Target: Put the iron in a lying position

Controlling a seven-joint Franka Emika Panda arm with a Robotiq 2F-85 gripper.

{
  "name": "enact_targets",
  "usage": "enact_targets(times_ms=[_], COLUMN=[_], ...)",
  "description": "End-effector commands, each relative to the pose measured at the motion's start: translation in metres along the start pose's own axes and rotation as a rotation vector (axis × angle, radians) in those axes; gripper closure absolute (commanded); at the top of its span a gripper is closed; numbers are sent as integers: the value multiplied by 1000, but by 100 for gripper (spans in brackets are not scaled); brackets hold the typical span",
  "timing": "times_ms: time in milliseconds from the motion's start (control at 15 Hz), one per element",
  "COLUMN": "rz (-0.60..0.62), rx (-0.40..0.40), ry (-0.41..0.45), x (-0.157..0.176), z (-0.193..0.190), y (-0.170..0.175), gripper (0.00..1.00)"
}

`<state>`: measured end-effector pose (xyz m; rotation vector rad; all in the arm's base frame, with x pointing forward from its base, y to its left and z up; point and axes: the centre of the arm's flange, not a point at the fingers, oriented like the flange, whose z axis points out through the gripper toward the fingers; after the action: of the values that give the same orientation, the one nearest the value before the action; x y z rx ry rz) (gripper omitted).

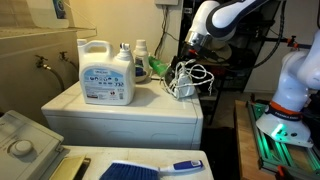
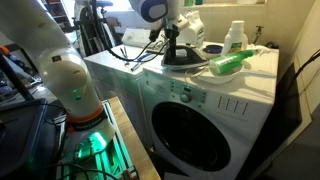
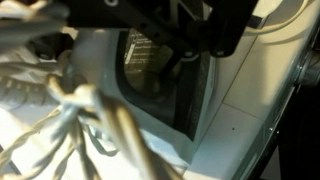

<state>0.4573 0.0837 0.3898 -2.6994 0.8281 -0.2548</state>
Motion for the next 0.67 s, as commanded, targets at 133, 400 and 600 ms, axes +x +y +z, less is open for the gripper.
enact_targets(times_ms=[133,400,600], rz=[-53,-87,-132], rx=[-62,-87,-113], ry=[21,26,37], x=[8,2,-7], z=[-2,-4,-12], y=[-11,-23,-42], gripper=[72,97,96])
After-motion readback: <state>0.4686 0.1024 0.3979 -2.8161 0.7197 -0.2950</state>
